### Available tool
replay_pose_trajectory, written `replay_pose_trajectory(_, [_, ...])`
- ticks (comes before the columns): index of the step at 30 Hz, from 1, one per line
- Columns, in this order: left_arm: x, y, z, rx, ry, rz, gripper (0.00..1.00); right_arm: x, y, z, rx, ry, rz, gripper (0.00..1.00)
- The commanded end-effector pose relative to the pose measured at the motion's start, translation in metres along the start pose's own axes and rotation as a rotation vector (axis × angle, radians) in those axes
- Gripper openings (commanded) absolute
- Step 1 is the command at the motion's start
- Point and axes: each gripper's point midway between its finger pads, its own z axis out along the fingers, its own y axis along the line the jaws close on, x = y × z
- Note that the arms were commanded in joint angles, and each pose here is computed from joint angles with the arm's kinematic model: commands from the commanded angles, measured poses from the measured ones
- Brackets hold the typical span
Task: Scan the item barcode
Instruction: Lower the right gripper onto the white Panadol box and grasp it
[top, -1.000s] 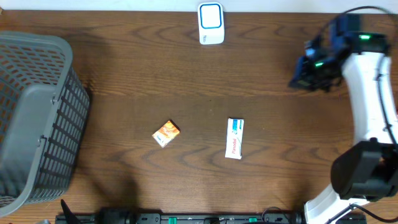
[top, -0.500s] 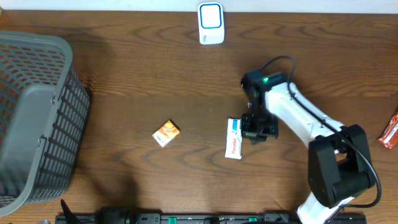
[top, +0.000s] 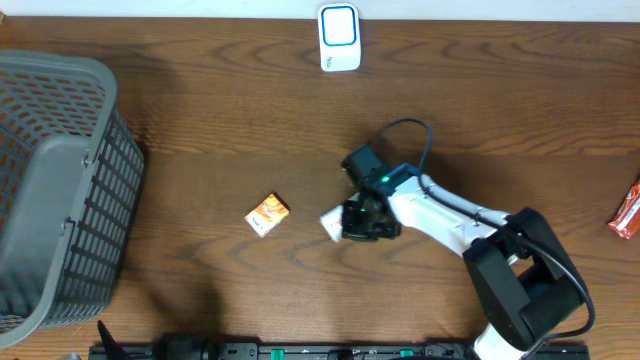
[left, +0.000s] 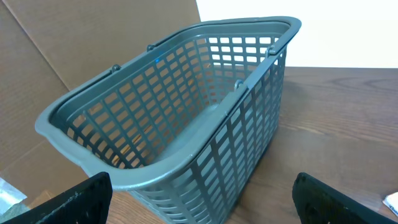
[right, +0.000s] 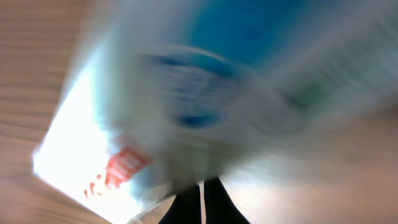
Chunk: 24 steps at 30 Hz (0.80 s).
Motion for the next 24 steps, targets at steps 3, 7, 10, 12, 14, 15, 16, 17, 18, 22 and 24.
replay_pose_trajectory(3, [0.000,0.002,-0.001,-0.010,0.000,-0.004,0.93,-0.029,0.057,0.003,-0.208,-0.145,-0.085,0.07])
replay_pose_trajectory(7, [0.000,0.002,-0.001,-0.010,0.000,-0.004,0.93,-0.076,0.075,-0.018,-0.287,-0.339,-0.179,0.38])
replay_pose_trajectory(10, [0.000,0.002,-0.001,-0.010,0.000,-0.004,0.93,-0.079,0.089,-0.036,-0.325,-0.341,-0.450,0.79])
replay_pose_trajectory(12, [0.000,0.002,-0.001,-0.010,0.000,-0.004,0.93,-0.072,0.091,-0.042,-0.322,-0.305,-0.587,0.99])
replay_pose_trajectory(14, [0.000,0.002,-0.001,-0.010,0.000,-0.004,0.93,-0.068,0.086,-0.050,-0.265,-0.271,-0.704,0.99])
replay_pose_trajectory(15, [0.000,0.002,-0.001,-0.011,0.000,-0.004,0.93,-0.066,0.085,-0.054,-0.241,-0.259,-0.753,0.99])
replay_pose_trajectory(16, [0.000,0.002,-0.001,-0.010,0.000,-0.004,0.93,-0.065,0.084,-0.060,-0.214,-0.248,-0.813,0.99])
replay_pose_trajectory(17, [0.000,0.002,-0.001,-0.010,0.000,-0.004,0.93,-0.064,0.083,-0.065,-0.189,-0.239,-0.865,0.99])
replay_pose_trajectory(18, [0.000,0.002,-0.001,-0.011,0.000,-0.004,0.93,-0.064,0.083,-0.071,-0.166,-0.236,-0.911,0.99])
replay_pose_trajectory(22, [0.000,0.002,-0.001,-0.010,0.000,-0.004,0.93,-0.068,0.084,-0.086,-0.109,-0.248,-1.080,1.00])
replay_pose_trajectory(24, [0.000,0.002,-0.001,-0.010,0.000,-0.004,0.93,-0.079,0.072,-0.085,-0.016,-0.267,-1.100,0.99])
